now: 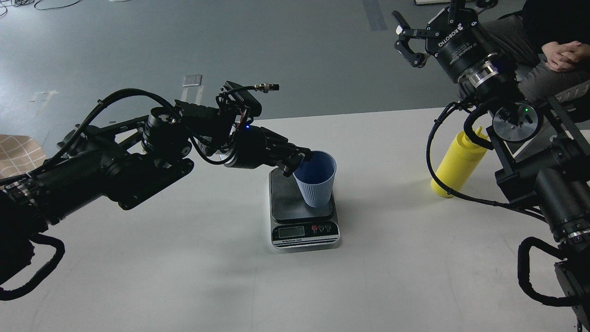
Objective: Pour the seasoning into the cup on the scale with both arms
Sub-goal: 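Lift the blue cup with the left gripper and carry it over the scale, then lower the blue cup onto the scale and open the left gripper, then withdraw the left gripper up and away from the cup, then lower the right gripper to the yellow squeeze bottle and grasp it, then lift the yellow bottle and tip it nozzle-down over the blue cup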
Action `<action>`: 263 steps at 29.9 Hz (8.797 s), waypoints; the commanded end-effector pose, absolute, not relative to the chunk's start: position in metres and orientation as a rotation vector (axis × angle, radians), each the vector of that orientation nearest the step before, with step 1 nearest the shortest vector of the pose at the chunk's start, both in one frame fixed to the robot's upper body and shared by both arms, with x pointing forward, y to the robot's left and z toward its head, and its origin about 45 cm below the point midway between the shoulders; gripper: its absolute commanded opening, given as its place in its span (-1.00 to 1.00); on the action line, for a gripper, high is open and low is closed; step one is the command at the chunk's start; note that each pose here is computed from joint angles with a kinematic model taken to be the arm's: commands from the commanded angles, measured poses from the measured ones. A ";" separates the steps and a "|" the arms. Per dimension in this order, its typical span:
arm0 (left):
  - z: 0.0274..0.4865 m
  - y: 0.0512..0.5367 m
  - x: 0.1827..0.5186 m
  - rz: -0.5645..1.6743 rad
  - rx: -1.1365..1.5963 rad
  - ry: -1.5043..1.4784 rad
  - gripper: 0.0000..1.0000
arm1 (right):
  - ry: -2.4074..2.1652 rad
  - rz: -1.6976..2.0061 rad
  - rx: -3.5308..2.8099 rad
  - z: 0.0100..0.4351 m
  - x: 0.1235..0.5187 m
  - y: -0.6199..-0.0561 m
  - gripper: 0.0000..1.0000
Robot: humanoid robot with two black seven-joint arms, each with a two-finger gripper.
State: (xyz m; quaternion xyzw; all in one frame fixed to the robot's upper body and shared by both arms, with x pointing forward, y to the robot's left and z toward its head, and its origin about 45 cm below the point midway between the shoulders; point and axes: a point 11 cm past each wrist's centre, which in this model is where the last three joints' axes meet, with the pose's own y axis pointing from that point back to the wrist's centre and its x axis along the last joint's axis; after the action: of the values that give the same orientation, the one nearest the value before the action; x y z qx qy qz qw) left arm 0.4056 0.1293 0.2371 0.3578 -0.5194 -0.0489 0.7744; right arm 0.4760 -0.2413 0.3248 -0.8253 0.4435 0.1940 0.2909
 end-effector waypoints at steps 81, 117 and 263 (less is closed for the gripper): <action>0.256 0.156 0.428 0.045 0.772 -1.105 0.52 | 1.182 0.516 -2.202 0.326 0.476 -0.241 1.00; 0.301 0.330 0.469 1.171 -0.528 0.165 0.95 | 1.189 0.526 -2.201 0.321 0.475 -0.242 1.00; 0.293 0.339 0.463 1.175 -0.511 0.169 0.95 | 1.438 0.057 -2.786 0.290 0.433 -0.230 -0.41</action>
State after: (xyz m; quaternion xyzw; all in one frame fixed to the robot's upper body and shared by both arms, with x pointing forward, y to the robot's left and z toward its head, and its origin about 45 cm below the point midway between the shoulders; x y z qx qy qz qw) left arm 0.4628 0.3389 0.2929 -0.2381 0.0790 0.5475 0.7983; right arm 0.4277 -0.2525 0.2780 -0.8696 0.4801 0.0899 0.0722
